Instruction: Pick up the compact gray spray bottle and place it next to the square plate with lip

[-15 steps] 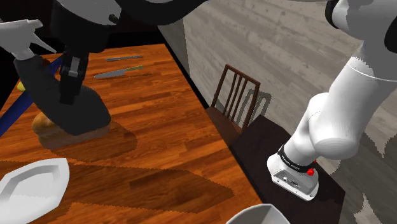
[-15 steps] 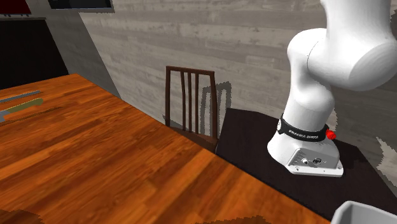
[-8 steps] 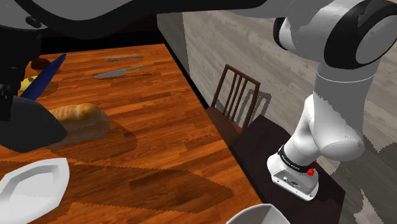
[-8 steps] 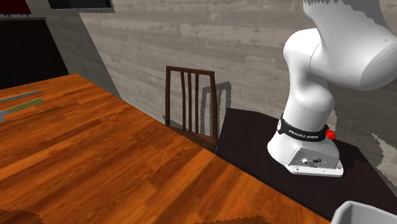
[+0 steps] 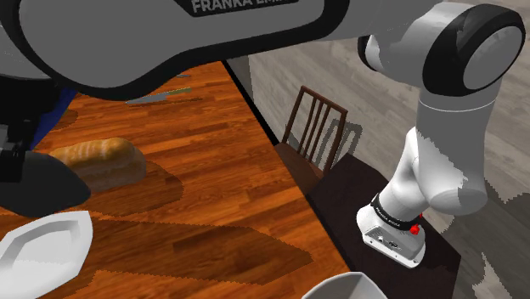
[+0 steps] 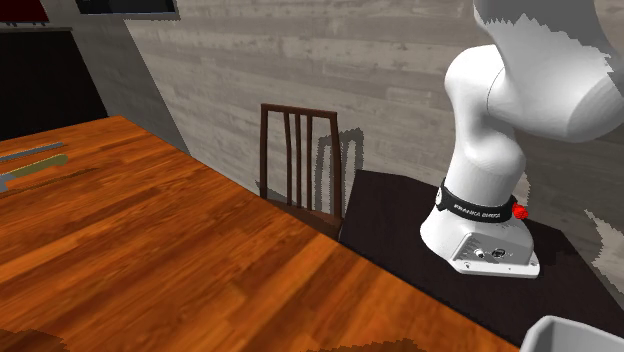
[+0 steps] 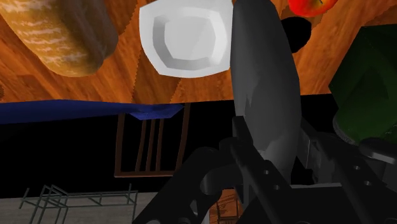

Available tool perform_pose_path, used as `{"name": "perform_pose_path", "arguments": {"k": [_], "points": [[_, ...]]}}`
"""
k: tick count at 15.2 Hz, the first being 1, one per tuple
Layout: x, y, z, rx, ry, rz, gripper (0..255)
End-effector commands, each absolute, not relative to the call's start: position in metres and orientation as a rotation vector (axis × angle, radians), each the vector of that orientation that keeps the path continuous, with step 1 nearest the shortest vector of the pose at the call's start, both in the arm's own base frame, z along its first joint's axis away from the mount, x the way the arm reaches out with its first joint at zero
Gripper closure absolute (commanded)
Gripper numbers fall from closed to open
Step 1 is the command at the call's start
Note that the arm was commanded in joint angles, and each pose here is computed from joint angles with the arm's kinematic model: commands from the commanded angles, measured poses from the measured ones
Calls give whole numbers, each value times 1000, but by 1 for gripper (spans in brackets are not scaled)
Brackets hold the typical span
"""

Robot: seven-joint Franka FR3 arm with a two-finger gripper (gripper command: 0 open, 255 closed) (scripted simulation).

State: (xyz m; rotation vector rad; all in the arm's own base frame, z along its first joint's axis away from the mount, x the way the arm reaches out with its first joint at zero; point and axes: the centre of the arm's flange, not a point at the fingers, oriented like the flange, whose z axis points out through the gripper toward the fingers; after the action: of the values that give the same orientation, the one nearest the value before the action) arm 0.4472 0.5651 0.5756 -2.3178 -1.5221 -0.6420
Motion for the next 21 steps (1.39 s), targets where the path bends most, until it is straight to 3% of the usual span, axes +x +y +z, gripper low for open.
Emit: {"name": "perform_pose_path", "arguments": {"k": [1, 21], "points": [[448, 565, 565, -2318, -1522, -643, 255], [448, 565, 460, -2318, -1522, -643, 255]]}}
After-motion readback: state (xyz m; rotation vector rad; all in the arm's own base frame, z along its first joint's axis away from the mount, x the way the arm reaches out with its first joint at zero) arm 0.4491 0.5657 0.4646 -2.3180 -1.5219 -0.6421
